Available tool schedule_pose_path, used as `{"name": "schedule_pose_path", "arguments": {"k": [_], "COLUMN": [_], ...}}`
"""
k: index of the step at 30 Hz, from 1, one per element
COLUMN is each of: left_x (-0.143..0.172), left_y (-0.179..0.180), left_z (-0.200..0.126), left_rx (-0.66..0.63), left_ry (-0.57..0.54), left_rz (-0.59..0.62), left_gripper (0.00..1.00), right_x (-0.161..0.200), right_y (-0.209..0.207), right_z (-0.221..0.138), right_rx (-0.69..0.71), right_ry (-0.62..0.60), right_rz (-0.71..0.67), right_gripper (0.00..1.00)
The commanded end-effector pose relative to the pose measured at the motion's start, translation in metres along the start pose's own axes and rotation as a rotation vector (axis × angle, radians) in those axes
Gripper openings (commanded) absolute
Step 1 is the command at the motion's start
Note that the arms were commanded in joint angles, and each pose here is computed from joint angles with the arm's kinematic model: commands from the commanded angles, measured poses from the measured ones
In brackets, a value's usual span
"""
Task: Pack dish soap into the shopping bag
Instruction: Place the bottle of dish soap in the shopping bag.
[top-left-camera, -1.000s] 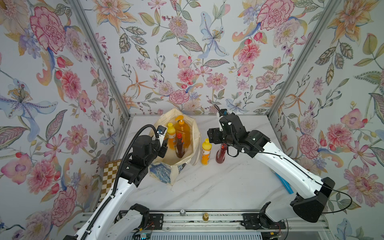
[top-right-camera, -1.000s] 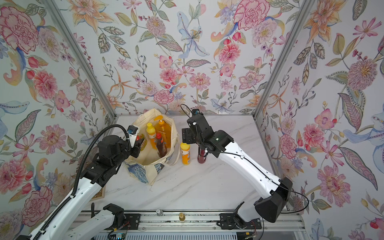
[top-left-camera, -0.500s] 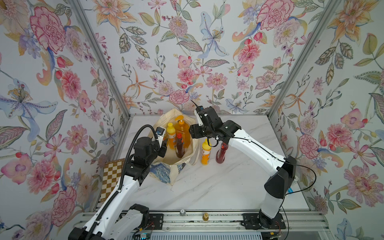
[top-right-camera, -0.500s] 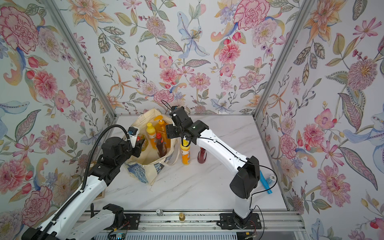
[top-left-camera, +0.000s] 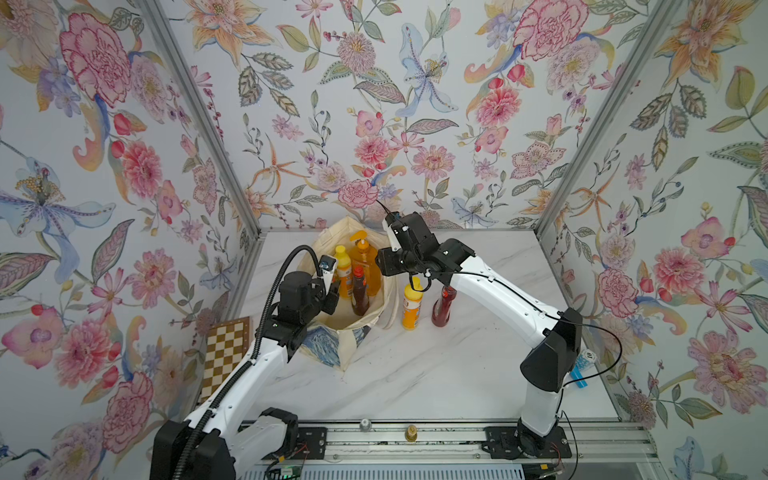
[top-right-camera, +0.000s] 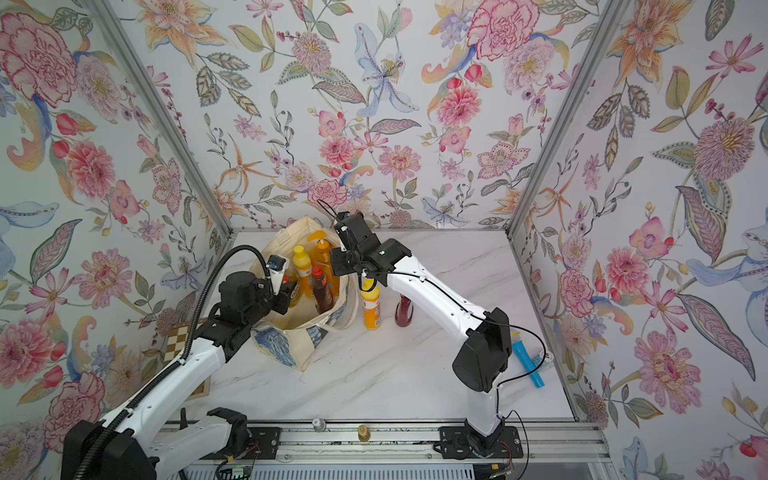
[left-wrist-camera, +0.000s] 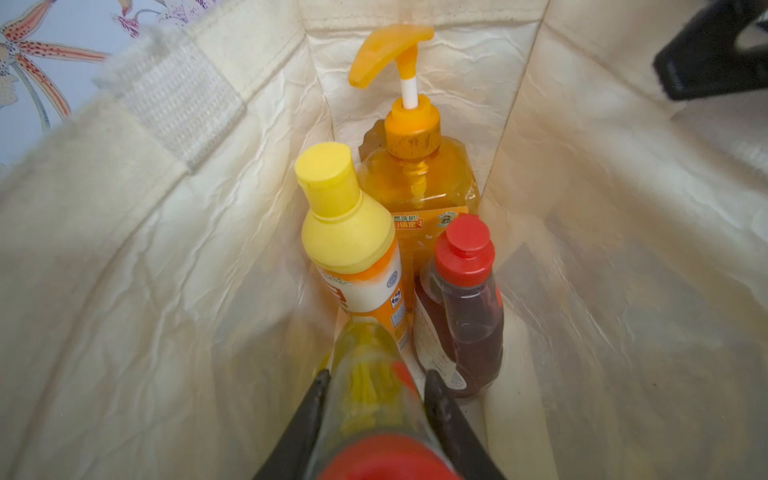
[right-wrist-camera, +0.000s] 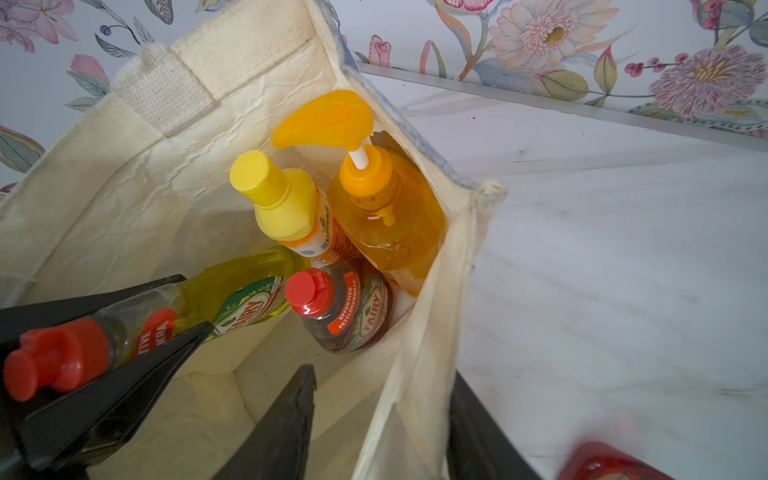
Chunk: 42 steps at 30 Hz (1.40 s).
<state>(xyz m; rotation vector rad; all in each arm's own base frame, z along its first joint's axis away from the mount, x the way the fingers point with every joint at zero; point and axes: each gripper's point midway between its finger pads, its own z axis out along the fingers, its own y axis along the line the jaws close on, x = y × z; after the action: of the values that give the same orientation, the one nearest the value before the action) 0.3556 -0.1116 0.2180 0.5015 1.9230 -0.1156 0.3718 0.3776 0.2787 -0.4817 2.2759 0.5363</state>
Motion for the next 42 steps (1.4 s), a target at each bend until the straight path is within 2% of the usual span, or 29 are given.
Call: {"name": "schedule_pose_path", "arguments": {"k": [1,14,26,35,42], "left_x": [-0.033,-0.004,0.0,0.016,0.022], "left_y": [0.011,0.013,0.013,0.017,0.02], "left_z": [-0.001,0.027,0.05,0.067,0.06], "left_rx": [-0.023,0.018,0.05,0.029,0.005], "left_ry": [-0.136,-0.023,0.023,0.089,0.141], "left_rz": [0.012,-0.028,-0.065,-0.109,-0.168], "left_gripper": [0.0,0.0,0.0,0.0,0.0], "right_x": [-0.008,-0.006,-0.002,0.001,0.003], "right_y": [0.005,0.005,0.004,0.003,0.003], "right_z": [-0.001,0.0,0.002,0.005,0.005], "right_rx": [-0.016,-0.019,-0.015,-0.014,-0.015], "right_ry": [-0.017,-0.011,-0.001,0.007,0.012], "right_rz": [-0.007,-0.008,-0.012,-0.012,-0.012], "right_gripper": [0.5,0.5,0.5,0.5,0.51]}}
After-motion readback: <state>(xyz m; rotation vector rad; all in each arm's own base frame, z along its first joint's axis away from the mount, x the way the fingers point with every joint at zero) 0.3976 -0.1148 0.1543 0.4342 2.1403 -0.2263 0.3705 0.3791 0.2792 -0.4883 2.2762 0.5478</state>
